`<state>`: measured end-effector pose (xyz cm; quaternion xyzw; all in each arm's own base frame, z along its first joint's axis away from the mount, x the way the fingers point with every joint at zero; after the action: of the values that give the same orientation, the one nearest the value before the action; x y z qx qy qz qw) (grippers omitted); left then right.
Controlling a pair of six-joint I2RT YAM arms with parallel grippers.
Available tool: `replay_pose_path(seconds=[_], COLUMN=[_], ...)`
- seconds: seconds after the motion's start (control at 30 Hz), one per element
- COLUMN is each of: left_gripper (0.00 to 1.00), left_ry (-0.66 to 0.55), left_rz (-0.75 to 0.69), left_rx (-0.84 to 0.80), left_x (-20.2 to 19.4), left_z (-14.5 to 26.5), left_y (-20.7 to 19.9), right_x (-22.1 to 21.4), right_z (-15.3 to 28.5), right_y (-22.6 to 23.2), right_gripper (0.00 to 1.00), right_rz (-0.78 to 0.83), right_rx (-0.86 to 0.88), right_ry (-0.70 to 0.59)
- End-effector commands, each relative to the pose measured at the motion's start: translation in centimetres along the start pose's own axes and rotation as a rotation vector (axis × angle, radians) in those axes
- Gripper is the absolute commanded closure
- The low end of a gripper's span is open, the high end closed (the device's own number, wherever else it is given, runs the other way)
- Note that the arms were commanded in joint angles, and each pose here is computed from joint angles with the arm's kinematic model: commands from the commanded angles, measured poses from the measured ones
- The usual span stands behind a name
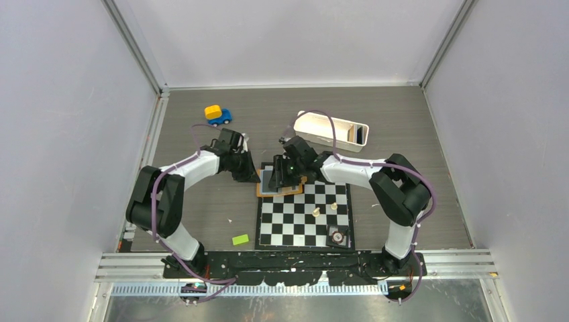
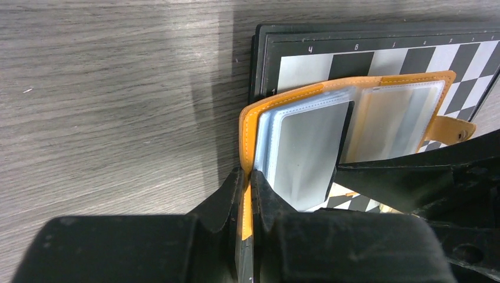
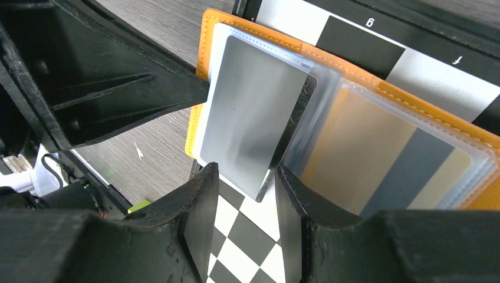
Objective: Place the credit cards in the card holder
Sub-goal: Insert the credit card into the card holder.
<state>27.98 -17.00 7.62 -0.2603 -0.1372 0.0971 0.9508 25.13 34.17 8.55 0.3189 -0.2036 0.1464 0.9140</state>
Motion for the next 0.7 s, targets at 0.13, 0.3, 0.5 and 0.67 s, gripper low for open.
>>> replay_pose_path(seconds=[0.13,0.3,0.5,0.67], left_gripper=[1.00,0.94,0.67,0.44], left_ry=[0.005,-0.010,-0.038,-0.089], left_rz=[-0.005,-0.027,-0.048,-0.050], left_rx=[-0.004,0.025,0.042,0.058], left_x=[-0.5,0.1,0.9,1.7], left_z=[0.0,0.6,1.8,3.9], left_y=[0.1,0.1,-0.3,-0.4], right_x=[2.0,4.0,6.8,9.5], right_z=[0.7,4.9,11.0,14.8], right_y=[0.5,0.3,-2.6,-7.3], right_gripper=[0.51,0.41,0.31,0.29], right_rz=[0.091,0.195,0.242,0.148], right_rx=[-0.084,-0.202,-0.421,-0.584], right_ry=[-0.057,-0.118,-0.151,-0.176])
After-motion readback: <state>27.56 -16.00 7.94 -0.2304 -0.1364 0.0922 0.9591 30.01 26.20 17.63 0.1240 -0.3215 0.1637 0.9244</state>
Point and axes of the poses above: each gripper's point midway between its finger pads, its own z axis back along the fingers, its own y axis along the line the jaws close on, x = y × z, the point moved 4 cm from there along z, back along the fingers, and after that the axes turned 6 degrees about z, right-handed, at the moved point
